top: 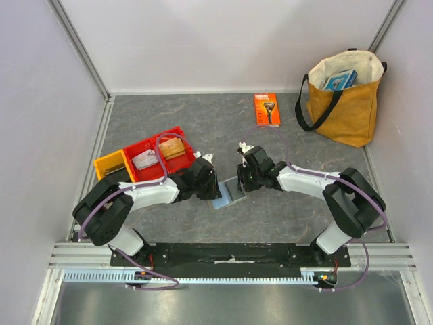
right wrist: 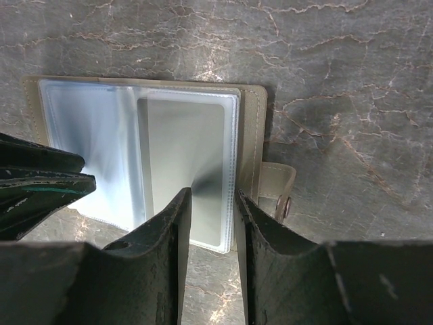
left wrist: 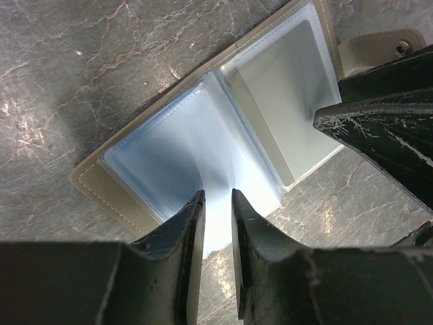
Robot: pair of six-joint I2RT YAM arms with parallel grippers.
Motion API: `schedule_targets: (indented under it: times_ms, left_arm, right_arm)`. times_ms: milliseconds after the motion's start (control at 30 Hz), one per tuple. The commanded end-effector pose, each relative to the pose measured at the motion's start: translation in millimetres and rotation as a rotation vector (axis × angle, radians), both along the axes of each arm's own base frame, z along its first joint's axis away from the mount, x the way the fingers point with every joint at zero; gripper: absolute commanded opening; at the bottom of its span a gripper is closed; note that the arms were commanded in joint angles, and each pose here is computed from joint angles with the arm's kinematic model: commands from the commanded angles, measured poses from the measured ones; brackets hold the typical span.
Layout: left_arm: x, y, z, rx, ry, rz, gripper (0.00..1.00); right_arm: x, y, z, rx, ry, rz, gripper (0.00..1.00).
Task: Take the credit cards out of the card holder
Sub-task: Remove the credit card from the card holder.
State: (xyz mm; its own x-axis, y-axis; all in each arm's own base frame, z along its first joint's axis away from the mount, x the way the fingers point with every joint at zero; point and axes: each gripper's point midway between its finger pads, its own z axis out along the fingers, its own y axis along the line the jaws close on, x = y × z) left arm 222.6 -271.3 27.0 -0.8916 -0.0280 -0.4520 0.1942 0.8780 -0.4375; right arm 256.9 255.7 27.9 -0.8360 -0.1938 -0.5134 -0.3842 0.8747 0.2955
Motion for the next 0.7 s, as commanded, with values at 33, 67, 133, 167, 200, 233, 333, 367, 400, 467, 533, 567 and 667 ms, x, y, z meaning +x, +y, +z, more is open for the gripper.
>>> schedule_targets:
  times_ms: [33, 67, 133, 167, 200, 233, 333, 367, 400, 467, 533, 567, 667]
  left_arm:
    - [-4.6, 7.7, -7.3, 0.065, 0.005, -0.031, 0.29]
    - [-4.7, 7.8, -7.8, 0.066, 0.006, -0.031, 0.29]
    - [-4.9, 7.4, -6.9, 0.064, 0.003, -0.034, 0.29]
    - [-4.3, 6.8, -5.4, 0.062, -0.001, -0.035, 0.29]
    - [-4.5, 6.7, -5.4, 0.063, -0.001, -0.035, 0.29]
    - [-4.4, 7.3, -5.4, 0.063, -0.001, -0.034, 0.29]
    - [-4.7, 6.8, -5.1, 0.063, -0.002, -0.035, 0.29]
    - [-4.7, 6.9, -5.6, 0.064, 0.000, -0.035, 0.29]
    - [-5.3, 6.5, -5.6, 0.063, 0.000, -0.039, 0.29]
    - [-4.9, 6.8, -5.6, 0.063, 0.000, -0.038, 0.29]
    - [-5.1, 6.5, -5.1, 0.063, -0.002, -0.037, 0.29]
    - [-4.7, 6.5, -5.4, 0.062, -0.001, -0.036, 0.29]
    - [-4.8, 6.7, -5.3, 0.063, 0.000, -0.038, 0.29]
  right_arm:
    - [12.8, 12.1, 29.0, 0.057, -0.079, 0.017, 0.39]
    - [13.7, 10.8, 30.0, 0.052, -0.085, 0.011, 0.43]
    - [15.1, 8.0, 29.7, 0.039, -0.094, 0.004, 0.46]
    - [15.8, 7.0, 29.9, 0.035, -0.098, 0.001, 0.47]
    - [16.1, 6.1, 29.8, 0.031, -0.101, 0.000, 0.47]
    - [16.3, 5.8, 29.7, 0.029, -0.103, 0.001, 0.47]
    - [14.9, 7.7, 27.2, 0.029, -0.093, 0.012, 0.46]
    - [15.3, 8.6, 27.1, 0.033, -0.092, 0.015, 0.45]
    - [14.4, 8.8, 25.9, 0.033, -0.087, 0.019, 0.45]
    - [14.5, 9.5, 24.2, 0.032, -0.084, 0.022, 0.43]
    - [14.2, 10.0, 21.3, 0.028, -0.079, 0.024, 0.41]
    - [14.5, 9.8, 20.4, 0.028, -0.077, 0.024, 0.41]
    - [13.7, 10.2, 17.4, 0.026, -0.069, 0.026, 0.40]
